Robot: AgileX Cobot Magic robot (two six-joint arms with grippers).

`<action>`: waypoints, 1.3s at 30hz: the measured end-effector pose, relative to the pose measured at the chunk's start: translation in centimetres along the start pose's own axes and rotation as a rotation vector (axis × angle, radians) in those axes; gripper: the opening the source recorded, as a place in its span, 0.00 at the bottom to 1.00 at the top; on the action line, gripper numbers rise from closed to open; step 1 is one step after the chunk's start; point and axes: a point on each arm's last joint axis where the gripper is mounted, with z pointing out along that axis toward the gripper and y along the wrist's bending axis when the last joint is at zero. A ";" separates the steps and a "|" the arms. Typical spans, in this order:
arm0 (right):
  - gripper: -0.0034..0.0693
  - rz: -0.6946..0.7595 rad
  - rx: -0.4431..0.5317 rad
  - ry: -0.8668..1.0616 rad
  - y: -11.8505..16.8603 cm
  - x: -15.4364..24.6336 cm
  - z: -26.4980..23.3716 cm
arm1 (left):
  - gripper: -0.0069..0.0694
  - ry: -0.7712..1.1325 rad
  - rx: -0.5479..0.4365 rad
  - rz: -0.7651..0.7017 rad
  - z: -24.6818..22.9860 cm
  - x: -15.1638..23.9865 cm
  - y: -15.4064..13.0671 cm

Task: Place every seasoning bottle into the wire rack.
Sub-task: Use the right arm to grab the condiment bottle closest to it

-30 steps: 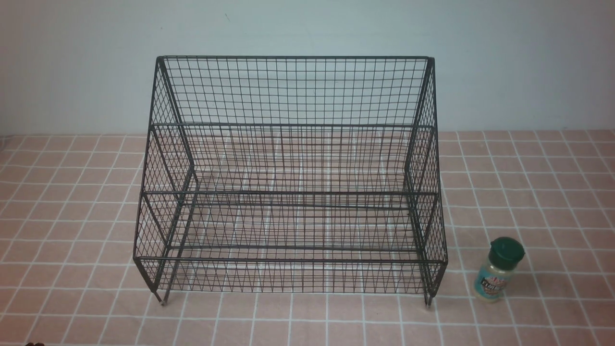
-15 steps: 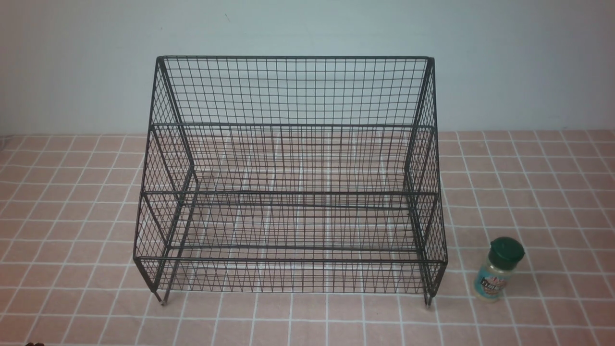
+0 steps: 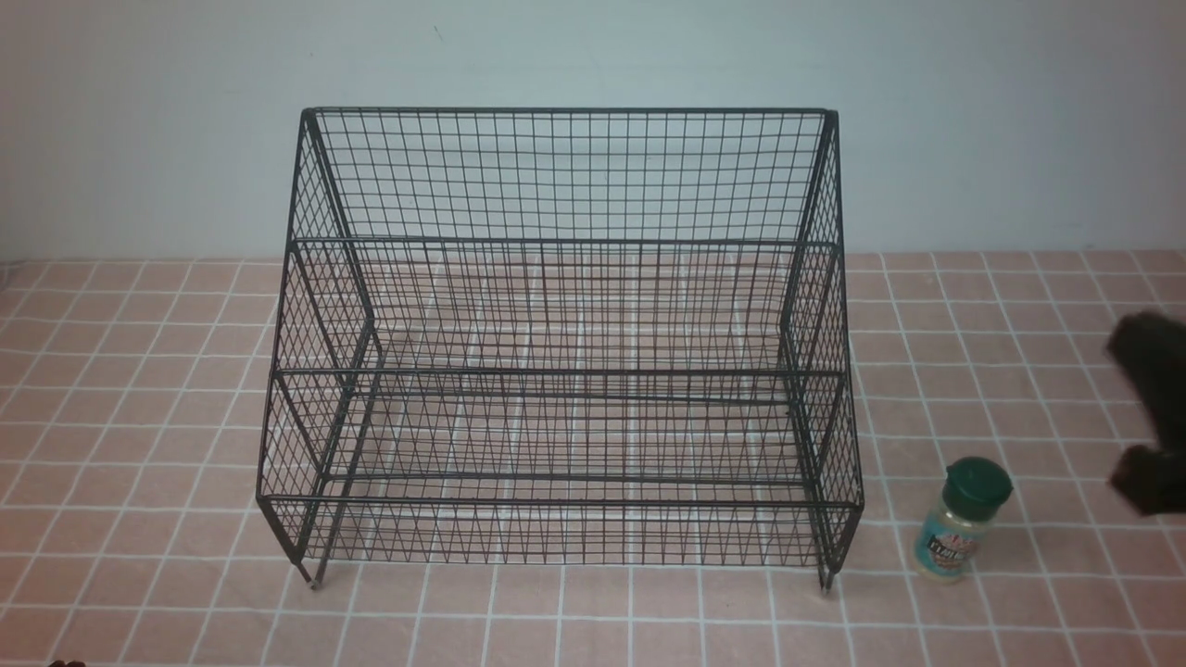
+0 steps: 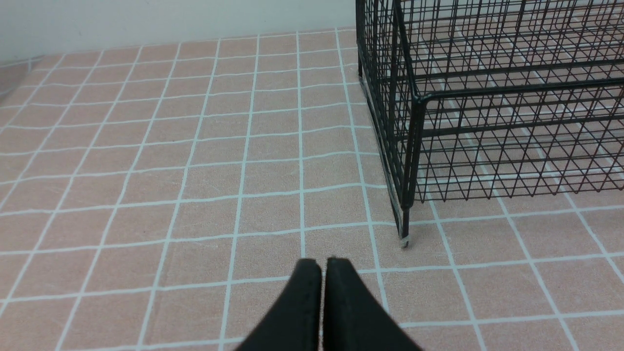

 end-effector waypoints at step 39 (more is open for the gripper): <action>0.87 0.100 -0.034 0.376 -1.9 9.5 7.3 | 0.08 0.000 0.000 0.000 0.0 0.0 0.0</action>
